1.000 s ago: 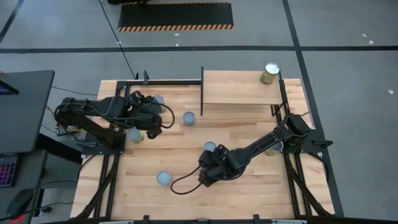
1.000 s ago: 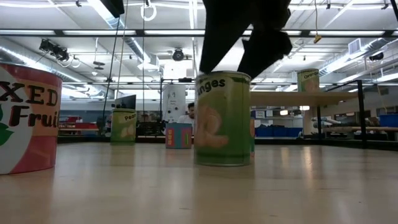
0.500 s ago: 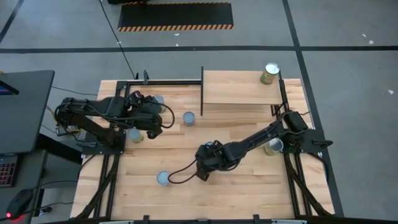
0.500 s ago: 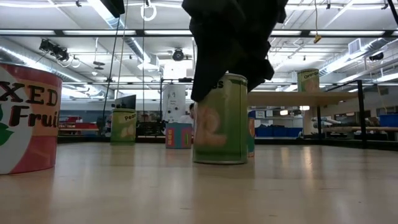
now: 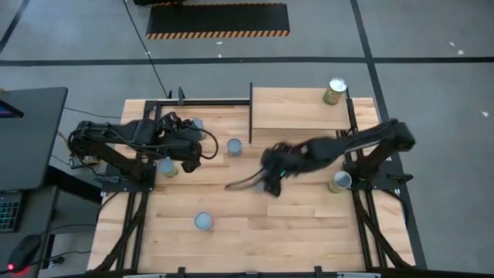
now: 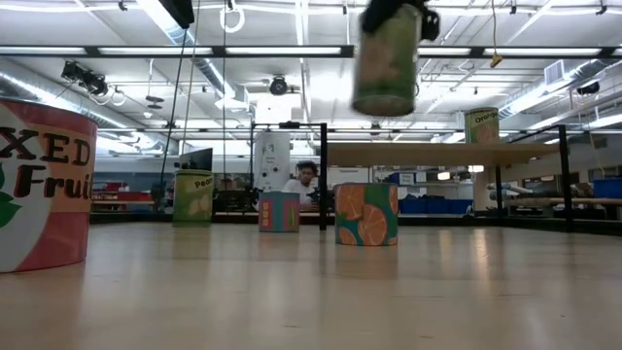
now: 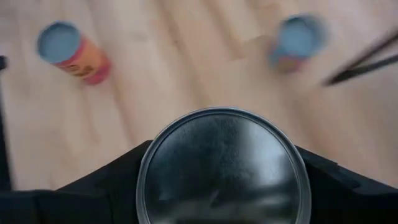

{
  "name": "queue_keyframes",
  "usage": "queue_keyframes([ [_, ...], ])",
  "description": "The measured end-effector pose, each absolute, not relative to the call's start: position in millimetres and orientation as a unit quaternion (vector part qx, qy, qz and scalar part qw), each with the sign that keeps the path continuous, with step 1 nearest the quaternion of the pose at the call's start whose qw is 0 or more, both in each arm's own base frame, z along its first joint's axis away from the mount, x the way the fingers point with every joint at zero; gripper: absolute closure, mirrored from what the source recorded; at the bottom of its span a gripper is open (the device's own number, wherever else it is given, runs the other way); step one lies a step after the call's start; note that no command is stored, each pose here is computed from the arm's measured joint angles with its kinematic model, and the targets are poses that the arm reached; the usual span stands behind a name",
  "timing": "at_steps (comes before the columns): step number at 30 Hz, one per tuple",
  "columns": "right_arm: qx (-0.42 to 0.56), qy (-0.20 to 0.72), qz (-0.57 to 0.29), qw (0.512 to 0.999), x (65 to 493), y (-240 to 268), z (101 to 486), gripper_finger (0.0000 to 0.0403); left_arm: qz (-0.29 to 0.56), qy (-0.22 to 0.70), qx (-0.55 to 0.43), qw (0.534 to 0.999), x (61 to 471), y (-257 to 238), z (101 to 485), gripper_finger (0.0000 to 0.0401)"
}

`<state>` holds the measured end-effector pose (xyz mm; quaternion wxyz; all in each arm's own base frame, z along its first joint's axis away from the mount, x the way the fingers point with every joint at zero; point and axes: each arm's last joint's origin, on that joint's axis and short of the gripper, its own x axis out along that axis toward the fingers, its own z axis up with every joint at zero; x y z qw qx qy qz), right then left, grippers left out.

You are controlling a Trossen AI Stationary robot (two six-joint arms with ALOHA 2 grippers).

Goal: Pick and place cans onto a shelf
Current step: Put the large canned oranges on the shelf

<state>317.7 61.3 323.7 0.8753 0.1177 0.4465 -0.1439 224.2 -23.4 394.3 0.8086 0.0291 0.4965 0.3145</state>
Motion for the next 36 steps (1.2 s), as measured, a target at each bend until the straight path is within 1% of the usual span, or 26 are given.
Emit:
queue_keyframes([
  [3, 0.086, 0.451, -0.151, 0.875, 288.7, 34.4, 348.1, 0.0092, 0.321, 0.488, 0.019, 0.811, 225.7, -21.8, 394.7, 0.0044],
  [7, 0.04, 0.448, -0.147, 0.881, 249.5, 0.3, 375.8, 0.0092, 0.308, 0.459, -0.015, 0.833, 234.7, -20.9, 397.1, 0.0044],
  [10, -0.003, 0.45, -0.133, 0.883, 220.3, -20.1, 390.6, 0.0092, 0.275, 0.432, -0.032, 0.858, 244.0, -23.4, 400.6, 0.0044],
  [16, -0.063, 0.436, -0.097, 0.892, 164.2, -48.9, 410.5, 0.0092, 0.216, 0.329, -0.077, 0.916, 264.9, -33.4, 415.5, 0.0044],
  [21, -0.084, 0.44, -0.099, 0.888, 128.1, -64.8, 397.9, 0.0092, 0.191, 0.238, -0.134, 0.943, 277.5, -36.1, 430.4, 0.0044],
  [26, -0.087, 0.458, -0.129, 0.875, 108.4, -76.3, 380.2, 0.0092, 0.176, 0.167, -0.161, 0.957, 284.6, -37.4, 443.2, 0.0044],
  [29, -0.1, 0.477, -0.144, 0.861, 101.1, -86.6, 368.5, 0.0092, 0.172, 0.145, -0.158, 0.961, 286.6, -36.6, 447.7, 0.0044],
  [32, -0.086, 0.494, -0.152, 0.852, 97.7, -98.7, 354.1, 0.0092, 0.172, 0.133, -0.155, 0.964, 287.7, -34.9, 450.1, 0.0044],
  [36, -0.053, 0.479, -0.157, 0.862, 95.4, -111.2, 350.2, 0.0092, 0.177, 0.129, -0.161, 0.962, 288.3, -31.9, 450.7, 0.0044],
])
